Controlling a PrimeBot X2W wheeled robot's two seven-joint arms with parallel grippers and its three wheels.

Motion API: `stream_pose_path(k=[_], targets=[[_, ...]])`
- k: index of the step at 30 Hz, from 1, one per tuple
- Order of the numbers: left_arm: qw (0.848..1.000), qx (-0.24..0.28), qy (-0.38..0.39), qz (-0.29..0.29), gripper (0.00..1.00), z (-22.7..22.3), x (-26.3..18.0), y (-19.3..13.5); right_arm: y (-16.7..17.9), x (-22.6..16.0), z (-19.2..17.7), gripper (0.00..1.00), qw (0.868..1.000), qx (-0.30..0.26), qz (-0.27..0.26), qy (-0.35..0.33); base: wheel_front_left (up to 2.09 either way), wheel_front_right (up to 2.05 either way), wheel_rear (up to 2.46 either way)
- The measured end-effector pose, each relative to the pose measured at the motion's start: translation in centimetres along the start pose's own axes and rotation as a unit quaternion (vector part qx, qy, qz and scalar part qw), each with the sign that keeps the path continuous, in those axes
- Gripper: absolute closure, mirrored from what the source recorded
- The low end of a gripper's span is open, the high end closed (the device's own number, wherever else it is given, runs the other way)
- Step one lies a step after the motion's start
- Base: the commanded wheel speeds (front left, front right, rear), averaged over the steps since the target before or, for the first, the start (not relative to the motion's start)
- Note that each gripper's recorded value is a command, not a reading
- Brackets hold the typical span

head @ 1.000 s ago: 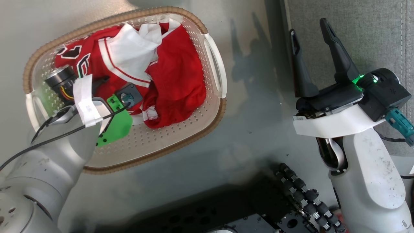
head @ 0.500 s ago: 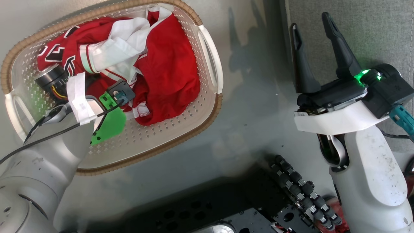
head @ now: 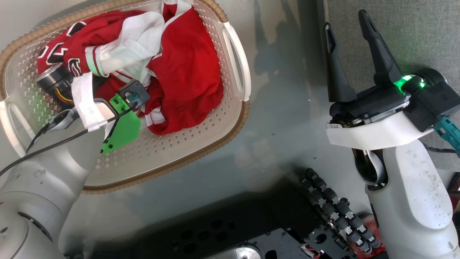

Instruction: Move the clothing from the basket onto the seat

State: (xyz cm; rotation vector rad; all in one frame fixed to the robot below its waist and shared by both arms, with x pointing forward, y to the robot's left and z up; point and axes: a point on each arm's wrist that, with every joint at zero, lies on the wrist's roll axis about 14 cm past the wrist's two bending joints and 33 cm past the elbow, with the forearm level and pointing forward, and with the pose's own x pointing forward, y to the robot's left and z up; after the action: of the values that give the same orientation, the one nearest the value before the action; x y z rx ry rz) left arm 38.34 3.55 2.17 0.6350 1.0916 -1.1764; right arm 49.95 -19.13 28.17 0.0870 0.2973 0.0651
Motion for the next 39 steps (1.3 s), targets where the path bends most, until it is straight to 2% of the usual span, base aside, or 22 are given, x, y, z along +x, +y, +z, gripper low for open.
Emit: stream_pose_path(k=[1,3,4,18,31,39], targets=[[1.000,-0.001,0.004,-0.003,0.03,-0.1,0.1,-0.1,0.0,0.0,-0.1,0.00,1.000,0.000,-0.001,0.001,0.00,0.00,0.00],[1.000,-0.002,0.007,-0.006,0.71,-0.1,0.2,-0.2,-0.1,0.0,-0.2,0.00,1.000,0.004,-0.003,0.002,0.00,0.00,0.00],[1.000,-0.002,0.007,-0.008,1.00,0.0,0.2,-0.2,-0.2,0.0,-0.2,0.00,1.000,0.004,-0.003,0.002,0.00,0.00,0.00],[0.999,0.012,-0.025,0.019,1.00,1.7,-1.5,0.6,0.0,-0.3,1.5,0.00,1.000,0.008,-0.003,-0.011,0.00,0.00,0.00],[0.990,-0.038,-0.121,0.061,1.00,6.3,-7.1,-0.4,0.6,-2.4,6.5,0.00,0.999,0.001,-0.003,-0.052,0.00,0.00,0.00],[0.975,-0.077,-0.184,0.101,1.00,10.1,-11.9,-0.9,0.9,-5.2,9.2,0.00,0.997,-0.012,-0.007,-0.070,0.00,0.00,0.00]])
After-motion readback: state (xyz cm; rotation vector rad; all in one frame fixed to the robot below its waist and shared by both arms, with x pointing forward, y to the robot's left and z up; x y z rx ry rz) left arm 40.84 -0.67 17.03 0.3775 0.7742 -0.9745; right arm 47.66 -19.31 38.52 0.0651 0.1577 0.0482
